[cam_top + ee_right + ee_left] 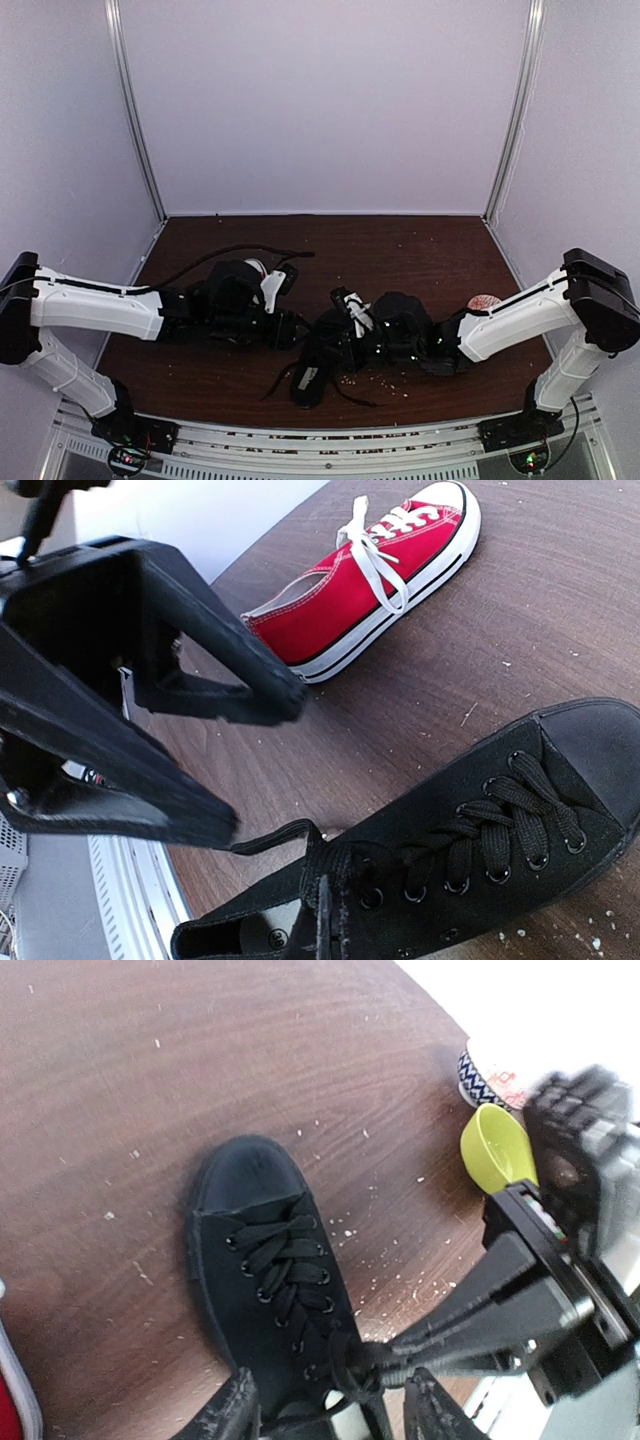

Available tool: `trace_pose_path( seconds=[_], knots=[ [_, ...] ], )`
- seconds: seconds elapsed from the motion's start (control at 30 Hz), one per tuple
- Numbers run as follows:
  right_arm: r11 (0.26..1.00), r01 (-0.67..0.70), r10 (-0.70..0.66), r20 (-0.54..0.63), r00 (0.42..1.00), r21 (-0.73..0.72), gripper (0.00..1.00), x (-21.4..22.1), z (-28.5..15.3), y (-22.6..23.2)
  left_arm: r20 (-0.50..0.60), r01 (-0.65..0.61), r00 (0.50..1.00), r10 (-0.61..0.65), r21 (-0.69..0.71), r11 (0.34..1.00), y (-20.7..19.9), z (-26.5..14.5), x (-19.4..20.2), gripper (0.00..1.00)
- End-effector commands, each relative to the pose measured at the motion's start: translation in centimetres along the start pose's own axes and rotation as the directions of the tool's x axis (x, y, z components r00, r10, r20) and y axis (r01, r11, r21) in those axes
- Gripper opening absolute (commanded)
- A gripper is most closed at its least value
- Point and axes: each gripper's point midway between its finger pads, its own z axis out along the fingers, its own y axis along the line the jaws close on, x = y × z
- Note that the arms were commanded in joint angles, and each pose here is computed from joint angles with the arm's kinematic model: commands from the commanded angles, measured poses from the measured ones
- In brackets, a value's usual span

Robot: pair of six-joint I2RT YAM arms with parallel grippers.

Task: Tie the shoes
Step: Pass from the right arm to the left

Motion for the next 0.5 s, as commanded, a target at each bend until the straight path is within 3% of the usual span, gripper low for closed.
trace_pose_path(
  seconds=[0.0, 0.47],
  knots=[
    [1.0, 0.001, 0.0, 0.039, 0.999, -0.021, 0.0, -0.9, -0.6, 0.6, -0.009, 0.081, 0.997, -0.081, 0.041, 0.996, -1.0, 1.3, -1.0, 0.51],
    [1.0, 0.002, -0.001, 0.042, 0.999, -0.025, 0.0, -0.9, -0.6, 0.6, -0.057, 0.124, 0.991, -0.12, 0.087, 0.988, -2.0, 3.6, -0.7, 0.4]
  ],
)
